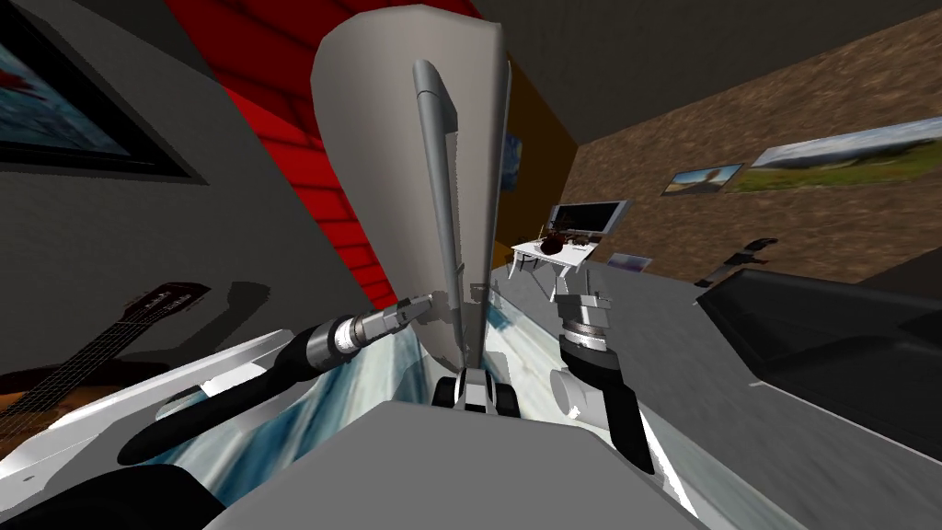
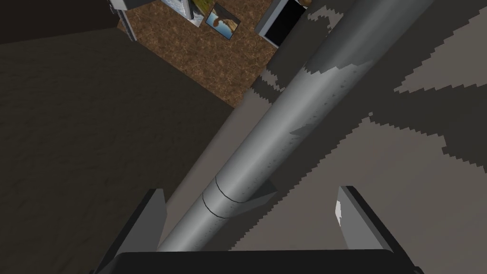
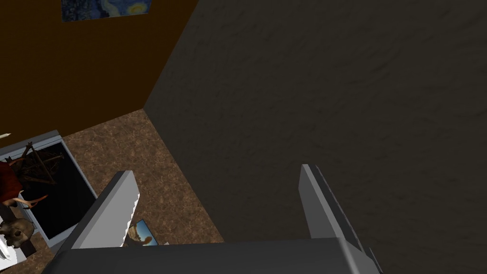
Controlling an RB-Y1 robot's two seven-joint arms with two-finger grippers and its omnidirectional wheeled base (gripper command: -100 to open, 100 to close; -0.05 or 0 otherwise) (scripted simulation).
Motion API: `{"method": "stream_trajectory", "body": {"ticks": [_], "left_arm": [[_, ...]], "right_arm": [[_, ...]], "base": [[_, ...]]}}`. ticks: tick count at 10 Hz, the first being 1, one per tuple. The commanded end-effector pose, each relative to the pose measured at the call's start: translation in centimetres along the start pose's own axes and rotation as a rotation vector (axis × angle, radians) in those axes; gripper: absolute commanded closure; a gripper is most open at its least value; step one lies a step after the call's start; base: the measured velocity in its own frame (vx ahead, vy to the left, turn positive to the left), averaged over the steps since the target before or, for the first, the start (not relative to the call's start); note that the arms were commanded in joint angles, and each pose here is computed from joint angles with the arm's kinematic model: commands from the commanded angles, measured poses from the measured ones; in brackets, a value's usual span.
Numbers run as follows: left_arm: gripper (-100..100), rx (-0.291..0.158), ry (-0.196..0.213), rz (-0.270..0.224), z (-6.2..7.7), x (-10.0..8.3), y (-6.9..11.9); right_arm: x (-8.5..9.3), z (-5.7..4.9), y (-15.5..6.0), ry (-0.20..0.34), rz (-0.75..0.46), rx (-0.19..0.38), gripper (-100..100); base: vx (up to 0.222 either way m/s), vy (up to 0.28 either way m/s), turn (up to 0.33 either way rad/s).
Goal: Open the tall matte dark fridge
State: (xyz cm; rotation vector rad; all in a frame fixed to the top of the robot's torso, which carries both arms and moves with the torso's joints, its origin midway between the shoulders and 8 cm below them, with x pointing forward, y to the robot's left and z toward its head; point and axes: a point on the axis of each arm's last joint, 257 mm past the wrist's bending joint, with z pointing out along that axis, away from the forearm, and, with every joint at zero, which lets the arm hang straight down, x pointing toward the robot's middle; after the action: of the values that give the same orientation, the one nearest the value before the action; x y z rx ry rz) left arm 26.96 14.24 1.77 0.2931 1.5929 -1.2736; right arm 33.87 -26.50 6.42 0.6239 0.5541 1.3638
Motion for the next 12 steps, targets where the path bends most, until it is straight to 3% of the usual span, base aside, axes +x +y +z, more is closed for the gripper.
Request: {"method": "stream_trajectory", "body": {"ticks": [1, 5, 6, 7, 12], "left_arm": [[-100, 0.029, 0.018, -0.005, 0.2, -1.0, -1.3], [-100, 0.075, 0.049, -0.013, 0.7, -2.2, -3.2], [-100, 0.067, 0.044, -0.01, 0.6, -2.0, -2.9], [0, 0.069, 0.045, -0.012, 0.6, -2.1, -3.0], [0, 0.069, 0.045, -0.012, 0.6, -2.1, -3.0]], "right_arm": [[0.0, 0.0, 0.0, 0.0, 0.0, 0.0, 0], [0.0, 0.0, 0.0, 0.0, 0.0, 0.0, 0], [0.0, 0.0, 0.0, 0.0, 0.0, 0.0, 0], [0.0, 0.0, 0.0, 0.0, 0.0, 0.0, 0], [0.0, 0.0, 0.0, 0.0, 0.0, 0.0, 0]], "base": [[0.027, -0.041, 0.104], [0.016, -0.039, 0.114], [0.006, -0.025, 0.028], [0.002, -0.007, -0.005], [0.0, 0.0, 0.0]]}}
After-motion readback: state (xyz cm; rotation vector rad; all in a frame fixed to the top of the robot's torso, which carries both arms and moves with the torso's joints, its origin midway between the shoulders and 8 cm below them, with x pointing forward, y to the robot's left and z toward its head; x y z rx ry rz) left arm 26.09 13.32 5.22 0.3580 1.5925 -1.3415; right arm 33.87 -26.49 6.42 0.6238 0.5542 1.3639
